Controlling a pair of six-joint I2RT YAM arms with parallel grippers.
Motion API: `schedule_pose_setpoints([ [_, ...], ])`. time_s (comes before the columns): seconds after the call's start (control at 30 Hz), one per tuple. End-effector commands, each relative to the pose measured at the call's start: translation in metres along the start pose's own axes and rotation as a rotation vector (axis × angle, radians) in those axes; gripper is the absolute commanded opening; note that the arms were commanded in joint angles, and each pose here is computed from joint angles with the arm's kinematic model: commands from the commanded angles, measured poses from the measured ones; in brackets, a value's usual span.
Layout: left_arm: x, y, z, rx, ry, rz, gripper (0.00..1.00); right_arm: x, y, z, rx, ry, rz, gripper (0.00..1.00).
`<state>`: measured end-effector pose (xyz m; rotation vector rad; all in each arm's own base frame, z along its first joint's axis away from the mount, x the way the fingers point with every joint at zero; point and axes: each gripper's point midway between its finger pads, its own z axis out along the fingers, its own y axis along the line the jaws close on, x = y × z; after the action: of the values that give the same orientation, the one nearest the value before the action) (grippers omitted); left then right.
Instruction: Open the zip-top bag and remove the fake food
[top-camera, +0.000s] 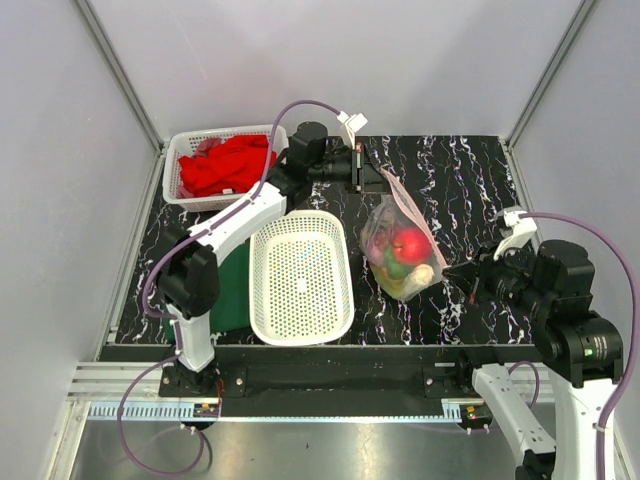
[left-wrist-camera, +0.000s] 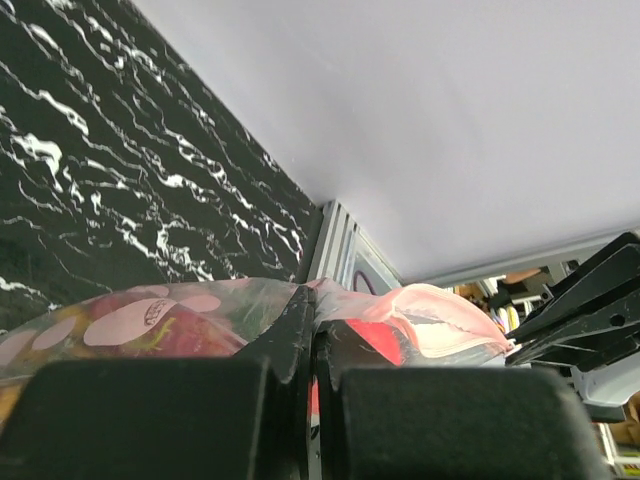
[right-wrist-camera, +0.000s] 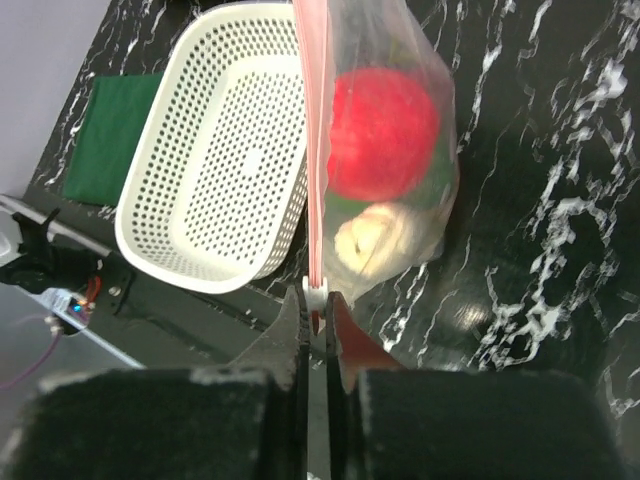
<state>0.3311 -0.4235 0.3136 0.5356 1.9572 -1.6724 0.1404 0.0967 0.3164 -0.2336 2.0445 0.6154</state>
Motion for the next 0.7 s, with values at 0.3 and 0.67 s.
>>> schedule_pose_setpoints([
  [0.3,0.013,-0.026,-0.001,0.114,0.027,0.085,0.0,-0.042,-0.01,0.019,0.147,0.207,0.296,0.97],
  [0.67,0.035,-0.03,-0.001,0.139,0.111,0.104,0.0,-0.073,-0.043,0.067,0.183,0.219,0.153,0.89],
])
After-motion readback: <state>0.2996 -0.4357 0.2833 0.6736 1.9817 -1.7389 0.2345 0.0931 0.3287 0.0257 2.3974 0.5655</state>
